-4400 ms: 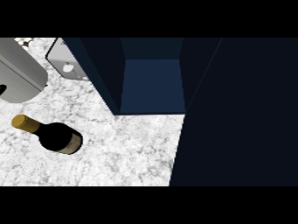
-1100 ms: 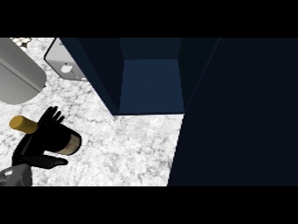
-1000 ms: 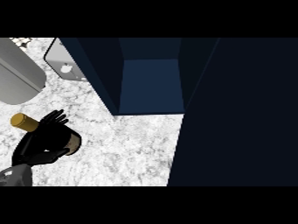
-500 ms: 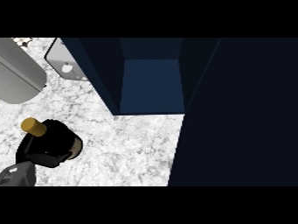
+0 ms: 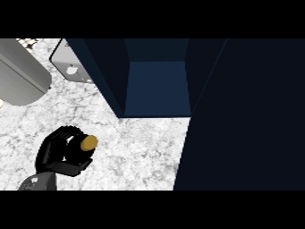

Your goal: Pick up the wine, place it into the cabinet and close the cabinet

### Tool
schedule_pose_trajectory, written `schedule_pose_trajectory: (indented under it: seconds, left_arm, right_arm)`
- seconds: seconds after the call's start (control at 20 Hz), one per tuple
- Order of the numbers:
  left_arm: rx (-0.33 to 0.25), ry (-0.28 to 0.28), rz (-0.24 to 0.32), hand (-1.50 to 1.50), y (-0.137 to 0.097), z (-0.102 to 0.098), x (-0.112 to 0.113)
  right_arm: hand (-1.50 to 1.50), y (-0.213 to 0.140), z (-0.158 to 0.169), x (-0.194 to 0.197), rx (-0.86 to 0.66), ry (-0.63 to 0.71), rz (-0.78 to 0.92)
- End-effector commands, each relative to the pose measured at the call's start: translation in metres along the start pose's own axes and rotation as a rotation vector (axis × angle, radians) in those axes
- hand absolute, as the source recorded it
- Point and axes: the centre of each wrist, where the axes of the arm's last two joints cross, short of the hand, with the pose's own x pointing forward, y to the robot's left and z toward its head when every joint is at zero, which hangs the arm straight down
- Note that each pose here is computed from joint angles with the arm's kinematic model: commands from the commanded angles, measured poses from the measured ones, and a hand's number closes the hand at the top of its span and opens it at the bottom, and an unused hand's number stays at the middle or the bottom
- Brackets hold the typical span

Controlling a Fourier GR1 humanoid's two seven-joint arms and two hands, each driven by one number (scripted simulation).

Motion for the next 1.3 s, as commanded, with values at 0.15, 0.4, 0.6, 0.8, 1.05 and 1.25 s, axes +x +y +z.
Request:
schedule_pose_trajectory:
  seconds: [0.15, 0.4, 0.6, 0.8, 1.05, 1.25]
  left_arm:
    - [-0.098, 0.042, 0.107, 1.50, -0.055, 0.015, -0.010]
    - [-0.166, 0.010, 0.147, 1.50, -0.059, 0.015, 0.011]
    - [-0.170, -0.005, 0.147, 1.50, -0.086, 0.004, 0.032]
    - [-0.205, 0.021, 0.142, 1.50, -0.098, -0.001, 0.047]
    - [-0.193, -0.006, 0.148, 1.50, -0.130, 0.007, 0.069]
    - [-0.182, -0.039, 0.110, 1.50, -0.157, -0.010, 0.079]
  right_arm:
    - [-1.50, -0.010, 0.026, 0.030, -0.008, -0.085, -0.026]
    - [-1.50, -0.006, 0.015, 0.024, -0.044, -0.090, -0.018]
    - [-1.50, -0.008, 0.032, 0.030, -0.022, -0.093, -0.031]
    - [-1.50, -0.010, 0.031, 0.036, -0.015, -0.091, -0.044]
    - [-1.50, -0.010, 0.033, 0.035, -0.033, -0.084, -0.041]
    - [-1.50, -0.018, 0.036, 0.037, -0.016, -0.088, -0.013]
